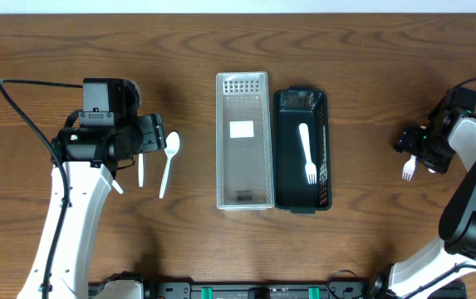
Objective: Pack container
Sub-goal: 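Grasp a second white fork with the right gripper, then place the second fork into the black caddy with the right gripper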
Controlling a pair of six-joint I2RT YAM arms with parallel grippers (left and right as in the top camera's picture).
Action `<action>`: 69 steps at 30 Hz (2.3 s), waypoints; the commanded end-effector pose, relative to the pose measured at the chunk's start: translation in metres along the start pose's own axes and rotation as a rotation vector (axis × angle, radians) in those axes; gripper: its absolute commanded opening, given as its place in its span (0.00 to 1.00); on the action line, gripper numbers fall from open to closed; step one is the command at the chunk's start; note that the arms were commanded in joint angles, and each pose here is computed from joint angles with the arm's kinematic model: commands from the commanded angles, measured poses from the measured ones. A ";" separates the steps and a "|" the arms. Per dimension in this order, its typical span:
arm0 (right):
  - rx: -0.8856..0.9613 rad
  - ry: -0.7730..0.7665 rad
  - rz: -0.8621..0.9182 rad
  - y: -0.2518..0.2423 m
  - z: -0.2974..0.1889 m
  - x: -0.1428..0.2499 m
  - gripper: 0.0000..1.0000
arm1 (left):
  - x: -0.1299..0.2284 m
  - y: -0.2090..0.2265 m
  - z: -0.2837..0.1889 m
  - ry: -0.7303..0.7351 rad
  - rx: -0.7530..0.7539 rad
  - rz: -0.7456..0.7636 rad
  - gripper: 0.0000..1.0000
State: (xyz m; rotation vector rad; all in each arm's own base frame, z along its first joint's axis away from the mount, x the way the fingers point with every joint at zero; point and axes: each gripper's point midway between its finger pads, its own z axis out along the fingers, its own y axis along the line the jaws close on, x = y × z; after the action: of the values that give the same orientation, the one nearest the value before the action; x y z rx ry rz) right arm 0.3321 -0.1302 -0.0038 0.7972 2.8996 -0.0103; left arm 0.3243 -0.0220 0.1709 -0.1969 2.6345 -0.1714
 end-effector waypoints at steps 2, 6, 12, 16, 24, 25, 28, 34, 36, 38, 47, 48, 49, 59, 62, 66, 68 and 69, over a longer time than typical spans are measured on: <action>-0.015 0.047 -0.011 0.000 0.015 0.008 0.81 | -0.005 0.000 -0.004 -0.015 -0.007 0.010 0.74; -0.013 0.058 -0.010 -0.001 0.018 0.010 0.79 | -0.005 0.000 -0.004 -0.015 -0.007 0.010 0.74; -0.014 0.058 -0.010 -0.001 0.018 0.010 0.44 | -0.005 0.000 -0.004 -0.015 -0.007 0.010 0.74; -0.013 0.062 -0.010 -0.001 0.018 0.011 0.29 | -0.005 0.000 -0.004 -0.015 -0.007 0.010 0.74; -0.018 0.062 -0.010 0.000 0.017 0.011 0.09 | -0.005 0.000 -0.004 -0.015 -0.007 0.010 0.74; -0.022 0.062 -0.010 0.001 0.016 0.011 0.07 | -0.005 0.000 -0.004 -0.015 -0.007 0.010 0.74; -0.045 0.055 -0.020 0.009 0.008 0.008 0.01 | -0.005 0.000 -0.004 -0.015 -0.007 0.010 0.74; -0.073 -0.006 -0.081 0.036 -0.040 -0.009 0.01 | -0.005 0.000 -0.004 -0.015 -0.007 0.010 0.74; -0.113 -0.039 -0.129 0.059 -0.066 -0.012 0.01 | -0.005 0.000 -0.004 -0.015 -0.007 0.010 0.74; -0.149 -0.083 -0.192 0.085 -0.091 -0.012 0.01 | -0.005 0.000 -0.004 -0.015 -0.007 0.010 0.74; -0.276 -0.171 -0.457 0.208 -0.146 0.046 0.02 | -0.005 0.000 -0.004 -0.015 -0.007 0.010 0.74; -0.279 -0.160 -0.486 0.217 -0.145 0.055 0.02 | -0.005 0.000 -0.004 -0.015 -0.007 0.010 0.74; -0.282 -0.149 -0.514 0.226 -0.142 0.064 0.02 | -0.005 0.000 -0.004 -0.015 -0.007 0.010 0.74; -0.186 -0.005 -0.627 0.258 -0.082 0.112 0.04 | -0.005 0.000 -0.004 -0.015 -0.007 0.010 0.74; -0.174 0.014 -0.629 0.258 -0.071 0.114 0.19 | -0.005 0.000 -0.004 -0.015 -0.007 0.010 0.74; -0.198 -0.023 -0.632 0.266 -0.073 0.107 0.36 | -0.005 0.000 -0.004 -0.015 -0.007 0.010 0.74; -0.211 -0.042 -0.632 0.270 -0.076 0.104 0.38 | -0.005 0.000 -0.004 -0.015 -0.007 0.010 0.74; -0.218 -0.053 -0.632 0.272 -0.079 0.102 0.38 | -0.005 0.000 -0.004 -0.015 -0.007 0.010 0.74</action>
State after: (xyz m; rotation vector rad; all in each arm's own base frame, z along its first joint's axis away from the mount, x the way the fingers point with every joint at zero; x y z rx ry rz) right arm 0.3689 0.1556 0.0603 -0.1618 2.9305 0.2077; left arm 0.3243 -0.0220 0.1709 -0.1969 2.6345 -0.1714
